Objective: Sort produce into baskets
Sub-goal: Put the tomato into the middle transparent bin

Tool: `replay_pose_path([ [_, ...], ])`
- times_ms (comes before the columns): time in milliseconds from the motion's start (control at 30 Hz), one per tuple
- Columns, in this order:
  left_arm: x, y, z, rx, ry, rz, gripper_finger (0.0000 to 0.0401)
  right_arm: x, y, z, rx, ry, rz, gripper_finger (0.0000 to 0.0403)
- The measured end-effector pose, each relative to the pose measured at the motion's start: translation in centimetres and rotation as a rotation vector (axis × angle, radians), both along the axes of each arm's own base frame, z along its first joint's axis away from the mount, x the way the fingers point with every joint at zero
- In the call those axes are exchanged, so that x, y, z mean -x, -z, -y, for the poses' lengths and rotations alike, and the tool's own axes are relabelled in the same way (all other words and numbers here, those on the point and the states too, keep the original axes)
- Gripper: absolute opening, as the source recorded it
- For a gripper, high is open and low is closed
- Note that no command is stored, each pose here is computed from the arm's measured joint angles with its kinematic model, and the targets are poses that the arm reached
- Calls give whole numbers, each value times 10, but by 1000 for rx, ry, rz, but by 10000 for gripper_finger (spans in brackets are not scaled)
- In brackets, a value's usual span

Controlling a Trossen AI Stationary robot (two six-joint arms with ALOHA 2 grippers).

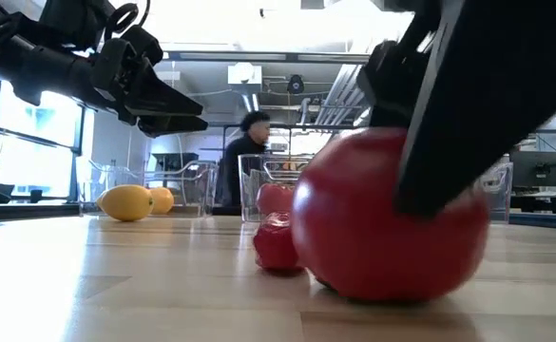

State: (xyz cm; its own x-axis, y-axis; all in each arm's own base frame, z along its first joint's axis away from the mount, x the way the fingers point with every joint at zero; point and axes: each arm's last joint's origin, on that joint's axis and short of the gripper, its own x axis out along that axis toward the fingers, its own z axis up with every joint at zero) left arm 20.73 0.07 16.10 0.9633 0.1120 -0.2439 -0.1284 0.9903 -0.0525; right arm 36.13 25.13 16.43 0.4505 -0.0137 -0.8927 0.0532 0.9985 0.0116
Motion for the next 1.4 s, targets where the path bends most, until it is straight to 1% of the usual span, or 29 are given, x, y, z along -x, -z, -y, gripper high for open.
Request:
replay_pose_path([
  [233,1,3,0,11,-3,-29,278,-2,9,2,13,-49,-25,342],
  [367,1,5,0,17,-5,-48,278,-5,3,6,27,-70,-33,309],
  [467,2,5,0,23,-7,-54,278,-10,-14,8,40,-104,-57,278],
  [533,2,5,0,24,-7,-56,278,-13,-28,13,74,-117,-76,269],
  [633,2,5,0,23,-7,-56,278,-17,-50,25,193,-118,-95,269],
  [700,2,5,0,23,-7,-56,278,-22,-67,41,275,-77,-106,269],
  [767,2,5,0,23,-7,-56,278,-27,-83,64,360,-21,-141,269],
  [867,2,5,0,23,-7,-56,278,-38,-102,110,461,64,-188,269],
  [1000,2,5,0,24,-8,-56,278,-57,-120,184,506,114,-232,269],
  [1067,2,5,0,25,-8,-56,278,-65,-125,224,484,122,-244,269],
  [1133,2,5,0,27,-9,-56,278,-69,-128,264,421,130,-246,269],
  [1200,2,5,0,26,-8,-56,278,-69,-127,301,361,143,-251,269],
  [1267,2,5,0,24,-8,-56,278,-64,-127,337,332,175,-264,269],
  [1333,2,5,0,24,-8,-56,278,-60,-128,373,271,222,-223,269],
  [1400,2,5,0,25,-8,-55,278,-55,-128,407,182,271,-157,269],
])
